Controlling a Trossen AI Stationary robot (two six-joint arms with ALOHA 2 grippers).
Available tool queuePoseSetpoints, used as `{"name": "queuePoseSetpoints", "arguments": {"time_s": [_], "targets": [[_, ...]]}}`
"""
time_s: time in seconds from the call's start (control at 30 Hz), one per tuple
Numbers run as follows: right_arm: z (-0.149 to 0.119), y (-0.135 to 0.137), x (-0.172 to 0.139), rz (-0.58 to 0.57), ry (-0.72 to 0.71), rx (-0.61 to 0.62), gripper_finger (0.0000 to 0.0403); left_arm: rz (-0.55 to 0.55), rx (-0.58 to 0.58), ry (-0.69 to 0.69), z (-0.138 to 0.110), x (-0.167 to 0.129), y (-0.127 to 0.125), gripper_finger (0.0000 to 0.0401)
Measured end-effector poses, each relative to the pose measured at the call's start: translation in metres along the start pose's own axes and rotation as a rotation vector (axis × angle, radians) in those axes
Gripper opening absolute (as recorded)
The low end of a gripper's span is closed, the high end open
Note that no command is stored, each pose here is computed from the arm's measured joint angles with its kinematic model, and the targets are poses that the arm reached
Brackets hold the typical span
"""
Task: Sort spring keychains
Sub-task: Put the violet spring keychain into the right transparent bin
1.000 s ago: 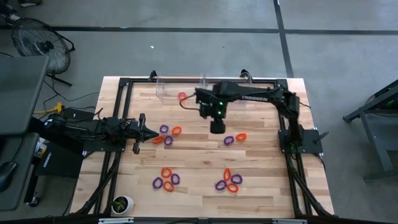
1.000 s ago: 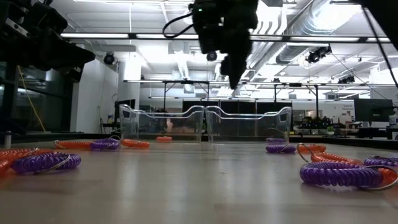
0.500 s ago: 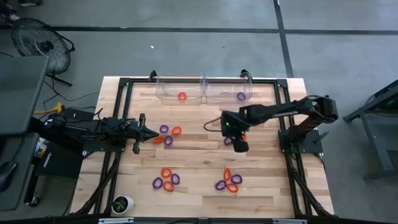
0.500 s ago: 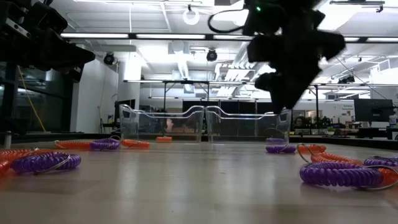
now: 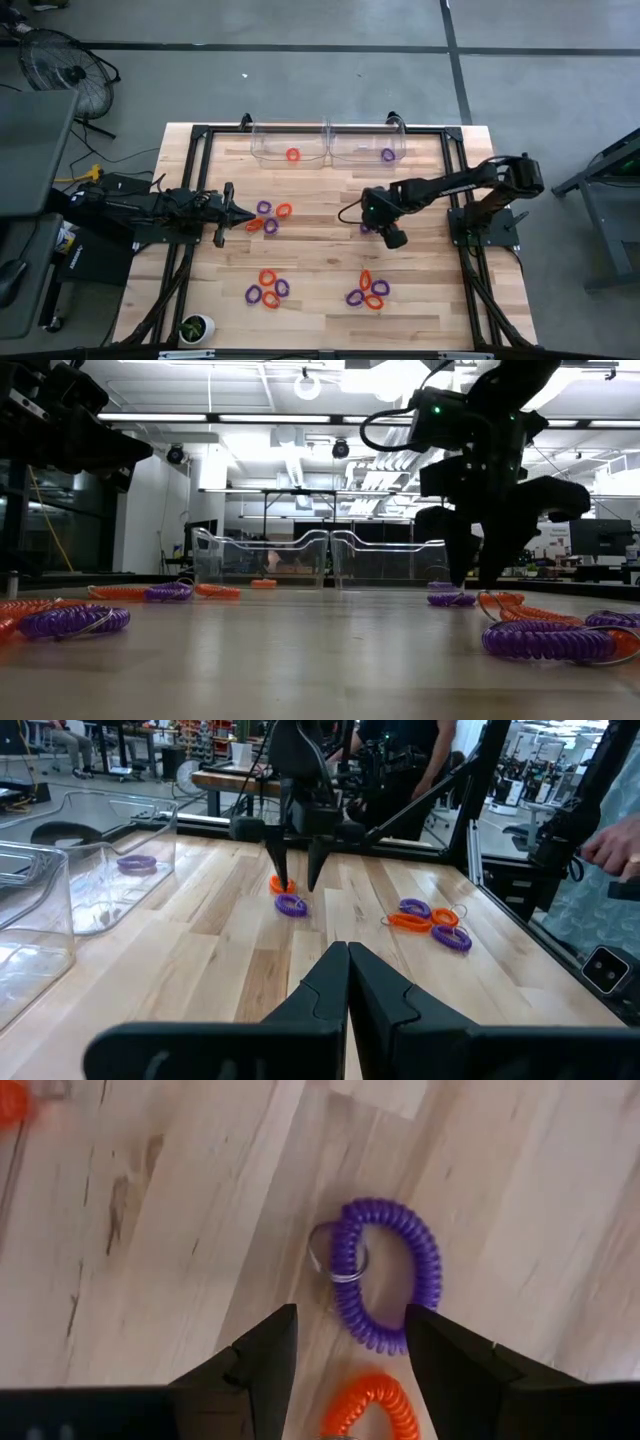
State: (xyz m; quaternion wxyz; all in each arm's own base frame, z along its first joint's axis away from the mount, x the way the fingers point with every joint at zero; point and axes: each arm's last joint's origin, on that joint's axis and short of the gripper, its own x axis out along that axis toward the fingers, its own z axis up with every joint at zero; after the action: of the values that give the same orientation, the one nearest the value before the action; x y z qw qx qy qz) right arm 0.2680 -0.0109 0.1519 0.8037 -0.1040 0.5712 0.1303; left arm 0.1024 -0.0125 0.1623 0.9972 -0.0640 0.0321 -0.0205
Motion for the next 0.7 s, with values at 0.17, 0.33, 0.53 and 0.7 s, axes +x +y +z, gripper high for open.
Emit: {"name": "queuePoseSetpoints", "arguments": {"time_s": [0.17, 0.33, 0.53, 0.7], "targets": [[-0.003, 0.001, 0.002, 0.004, 0.01, -0.056, 0.0181, 0.0, 0.0, -0.001, 0.0, 0.0, 0.0, 0.0], [-0.002, 0.0, 0.002, -0.012, 0.007, -0.111, 0.0181, 0.0, 0.0, 0.0, 0.0, 0.0, 0.0, 0.0], [-0.001, -0.001, 0.014, -0.003, 0.021, -0.147, 0.0181, 0.0, 0.0, 0.0, 0.0, 0.0, 0.0, 0.0], [0.001, -0.003, 0.02, 0.001, 0.004, -0.19, 0.0181, 0.0, 0.0, 0.0, 0.0, 0.0, 0.0, 0.0]]}}
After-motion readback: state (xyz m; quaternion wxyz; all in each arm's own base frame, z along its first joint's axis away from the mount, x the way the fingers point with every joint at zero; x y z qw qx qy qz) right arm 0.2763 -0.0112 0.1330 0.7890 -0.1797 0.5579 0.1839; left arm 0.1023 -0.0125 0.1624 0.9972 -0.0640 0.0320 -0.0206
